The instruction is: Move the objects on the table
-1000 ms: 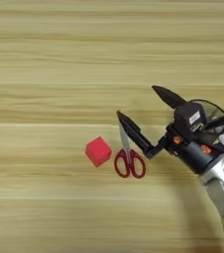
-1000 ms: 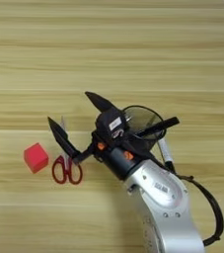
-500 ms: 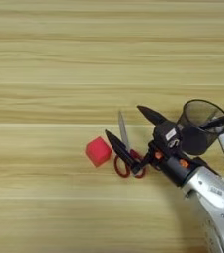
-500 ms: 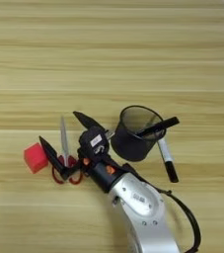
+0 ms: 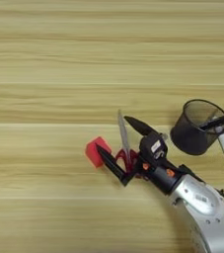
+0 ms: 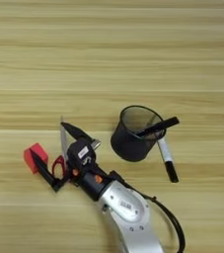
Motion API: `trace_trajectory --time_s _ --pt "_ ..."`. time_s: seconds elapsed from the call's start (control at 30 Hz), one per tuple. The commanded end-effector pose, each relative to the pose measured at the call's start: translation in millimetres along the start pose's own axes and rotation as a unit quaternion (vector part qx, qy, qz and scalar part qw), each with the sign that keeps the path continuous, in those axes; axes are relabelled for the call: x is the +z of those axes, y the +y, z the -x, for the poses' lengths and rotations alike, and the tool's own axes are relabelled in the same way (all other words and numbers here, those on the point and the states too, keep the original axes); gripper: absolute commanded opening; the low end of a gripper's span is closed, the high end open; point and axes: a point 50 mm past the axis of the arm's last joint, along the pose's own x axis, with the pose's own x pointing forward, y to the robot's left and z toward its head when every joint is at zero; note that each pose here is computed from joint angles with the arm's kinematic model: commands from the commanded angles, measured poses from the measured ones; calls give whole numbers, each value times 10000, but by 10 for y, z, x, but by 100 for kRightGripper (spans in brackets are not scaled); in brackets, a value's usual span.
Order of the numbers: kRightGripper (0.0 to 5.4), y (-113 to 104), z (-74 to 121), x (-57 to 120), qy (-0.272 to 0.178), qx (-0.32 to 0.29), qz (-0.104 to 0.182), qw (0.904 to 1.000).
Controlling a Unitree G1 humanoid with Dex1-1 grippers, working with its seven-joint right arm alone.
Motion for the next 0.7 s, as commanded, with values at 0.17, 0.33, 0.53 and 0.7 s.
trace_trajectory --time_s 0.17,0.33,0.53,0.7 --pt "539 30 -162 116 -362 101 278 9989" --pt "539 92 -208 74 -311 217 203 9991" --pt "539 133 -249 5 -223 286 80 9993" --pt "539 137 -267 -42 -149 278 41 9995"
